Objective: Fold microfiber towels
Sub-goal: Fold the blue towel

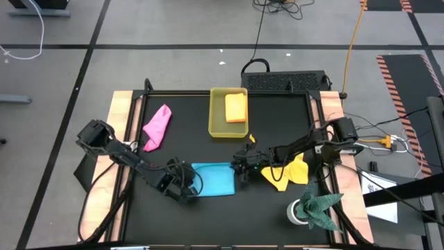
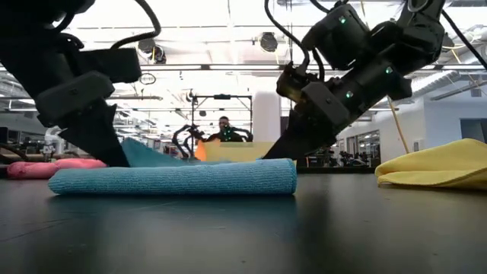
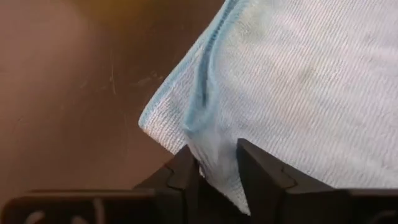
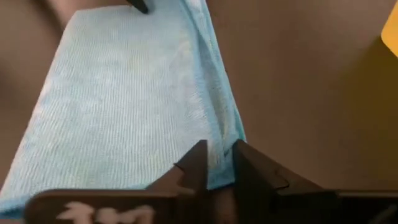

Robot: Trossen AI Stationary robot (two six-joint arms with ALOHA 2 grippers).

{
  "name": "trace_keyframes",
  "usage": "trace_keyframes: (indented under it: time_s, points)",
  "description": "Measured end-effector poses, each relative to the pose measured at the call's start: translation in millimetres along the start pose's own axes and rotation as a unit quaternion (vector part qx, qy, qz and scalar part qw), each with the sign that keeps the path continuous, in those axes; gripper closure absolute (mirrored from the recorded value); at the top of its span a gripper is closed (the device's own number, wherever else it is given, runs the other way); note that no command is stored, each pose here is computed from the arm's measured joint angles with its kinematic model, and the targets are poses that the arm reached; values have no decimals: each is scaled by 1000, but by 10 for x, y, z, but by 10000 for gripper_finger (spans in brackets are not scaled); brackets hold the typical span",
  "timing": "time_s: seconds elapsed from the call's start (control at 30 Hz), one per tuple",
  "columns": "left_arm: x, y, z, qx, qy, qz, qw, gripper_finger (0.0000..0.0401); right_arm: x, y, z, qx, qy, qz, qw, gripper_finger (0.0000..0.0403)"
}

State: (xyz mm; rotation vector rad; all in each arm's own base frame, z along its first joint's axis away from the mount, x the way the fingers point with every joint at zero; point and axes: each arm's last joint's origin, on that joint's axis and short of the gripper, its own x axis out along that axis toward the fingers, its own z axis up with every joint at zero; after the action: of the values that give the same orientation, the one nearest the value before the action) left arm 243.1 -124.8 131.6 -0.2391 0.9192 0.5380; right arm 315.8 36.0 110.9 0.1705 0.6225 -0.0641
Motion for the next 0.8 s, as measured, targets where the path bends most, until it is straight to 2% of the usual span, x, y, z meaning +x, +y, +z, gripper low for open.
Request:
trace_keyframes:
  time_s: [0.1, 0.2, 0.23, 0.3, 0.4, 0.5, 0.57, 0.67, 0.8]
  points:
    - [-53, 63, 10, -7, 19, 8, 1000, 266, -110, -21, 75, -5, 0, -31, 999, 296]
    - [-108, 103, 29, -25, 6, 21, 999, 259, -255, -44, 176, -1, -13, -77, 997, 272]
    - [-129, 105, 40, -27, -3, 21, 999, 259, -297, -30, 204, -2, -17, -77, 997, 267]
    - [-159, 95, 70, -32, -25, 16, 999, 259, -346, 42, 252, -7, -30, -43, 999, 264]
    - [-171, 53, 99, -27, -51, 4, 998, 259, -351, 216, 254, -25, -33, 65, 997, 269]
    - [-160, 20, 128, -22, -65, -6, 998, 258, -288, 397, 209, -42, -48, 147, 987, 291]
    - [-116, 22, 132, -19, -62, -1, 998, 258, -221, 485, 150, -58, -58, 177, 981, 312]
    - [-44, 32, 121, -16, -58, 13, 998, 258, -107, 546, 42, -69, -62, 187, 978, 350]
    - [97, 43, 95, -6, -51, 39, 998, 258, 7, 551, -116, -79, -19, 215, 973, 396]
